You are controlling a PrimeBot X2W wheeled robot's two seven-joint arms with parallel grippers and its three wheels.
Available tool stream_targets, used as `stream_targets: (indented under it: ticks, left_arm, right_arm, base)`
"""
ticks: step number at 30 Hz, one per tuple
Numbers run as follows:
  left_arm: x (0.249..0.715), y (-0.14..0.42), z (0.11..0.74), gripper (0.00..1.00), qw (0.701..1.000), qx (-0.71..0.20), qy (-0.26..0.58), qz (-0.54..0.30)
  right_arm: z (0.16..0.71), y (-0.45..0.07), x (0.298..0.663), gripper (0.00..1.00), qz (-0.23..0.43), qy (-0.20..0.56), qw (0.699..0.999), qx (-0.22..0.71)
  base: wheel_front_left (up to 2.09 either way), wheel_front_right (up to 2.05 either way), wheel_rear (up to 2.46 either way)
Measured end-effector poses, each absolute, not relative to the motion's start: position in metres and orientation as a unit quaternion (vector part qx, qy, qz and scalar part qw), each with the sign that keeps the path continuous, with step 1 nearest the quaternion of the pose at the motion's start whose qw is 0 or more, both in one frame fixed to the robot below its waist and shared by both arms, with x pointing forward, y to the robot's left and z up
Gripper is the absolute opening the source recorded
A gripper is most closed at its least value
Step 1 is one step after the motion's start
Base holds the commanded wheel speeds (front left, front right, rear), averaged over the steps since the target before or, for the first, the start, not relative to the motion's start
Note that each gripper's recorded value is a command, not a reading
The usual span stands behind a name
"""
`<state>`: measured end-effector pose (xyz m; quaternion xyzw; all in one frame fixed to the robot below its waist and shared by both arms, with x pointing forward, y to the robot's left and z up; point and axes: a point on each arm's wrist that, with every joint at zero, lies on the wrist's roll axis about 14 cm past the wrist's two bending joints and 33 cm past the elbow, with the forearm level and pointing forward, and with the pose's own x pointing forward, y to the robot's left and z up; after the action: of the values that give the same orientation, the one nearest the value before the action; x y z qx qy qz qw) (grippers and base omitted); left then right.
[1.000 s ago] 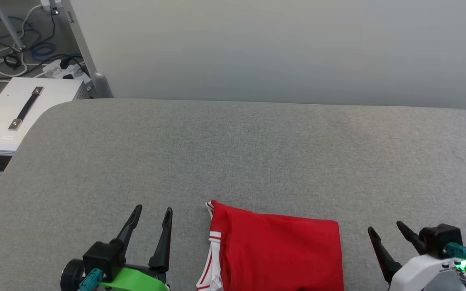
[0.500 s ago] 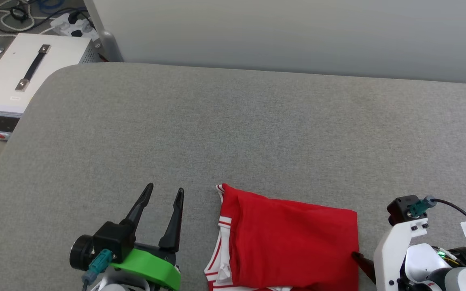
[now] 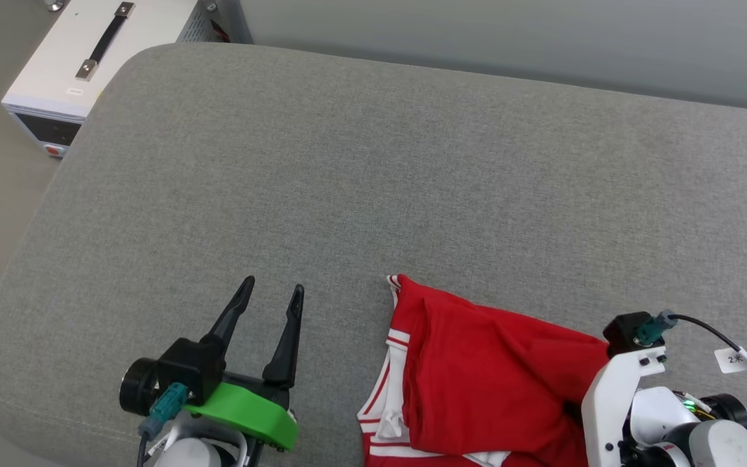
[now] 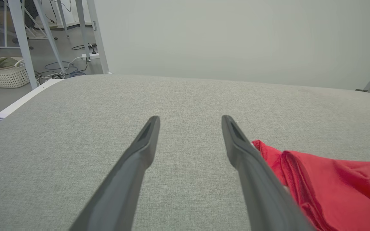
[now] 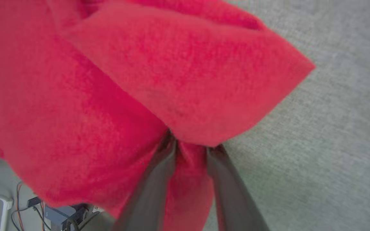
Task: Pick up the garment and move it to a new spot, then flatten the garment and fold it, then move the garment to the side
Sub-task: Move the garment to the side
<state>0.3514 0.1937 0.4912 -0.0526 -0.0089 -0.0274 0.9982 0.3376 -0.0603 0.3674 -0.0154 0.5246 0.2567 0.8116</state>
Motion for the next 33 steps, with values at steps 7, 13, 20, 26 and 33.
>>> stream_targets:
  ticks: [7, 13, 20, 26, 33]
  left_arm:
    - [0.353, 0.19, 0.493, 1.0, 0.998, -0.053, -0.013, -0.035]
    - [0.359, 0.17, 0.496, 1.0, 0.996, -0.059, -0.017, -0.066]
    - [0.364, 0.129, 0.494, 1.0, 0.989, -0.054, -0.012, -0.139]
    - [0.37, 0.088, 0.495, 1.0, 0.978, -0.06, -0.013, -0.2]
    - [0.389, 0.045, 0.5, 1.0, 0.962, -0.056, -0.024, -0.266]
  right_arm:
    - [0.385, -0.062, 0.353, 0.0, 0.276, 0.451, 0.847, -0.057]
    - [0.415, -0.096, 0.377, 0.0, 0.258, 0.376, 0.88, -0.135]
    - [0.443, -0.15, 0.376, 0.0, 0.238, 0.331, 0.879, -0.249]
    - [0.469, -0.216, 0.372, 0.0, 0.188, 0.32, 0.871, -0.321]
    - [0.495, -0.298, 0.364, 0.0, 0.108, 0.32, 0.872, -0.355]
  base:
    - [0.0, 0.0, 0.0]
    - [0.0, 0.0, 0.0]
    - [0.0, 0.0, 0.0]
    - [0.0, 0.0, 0.0]
    - [0.0, 0.0, 0.0]
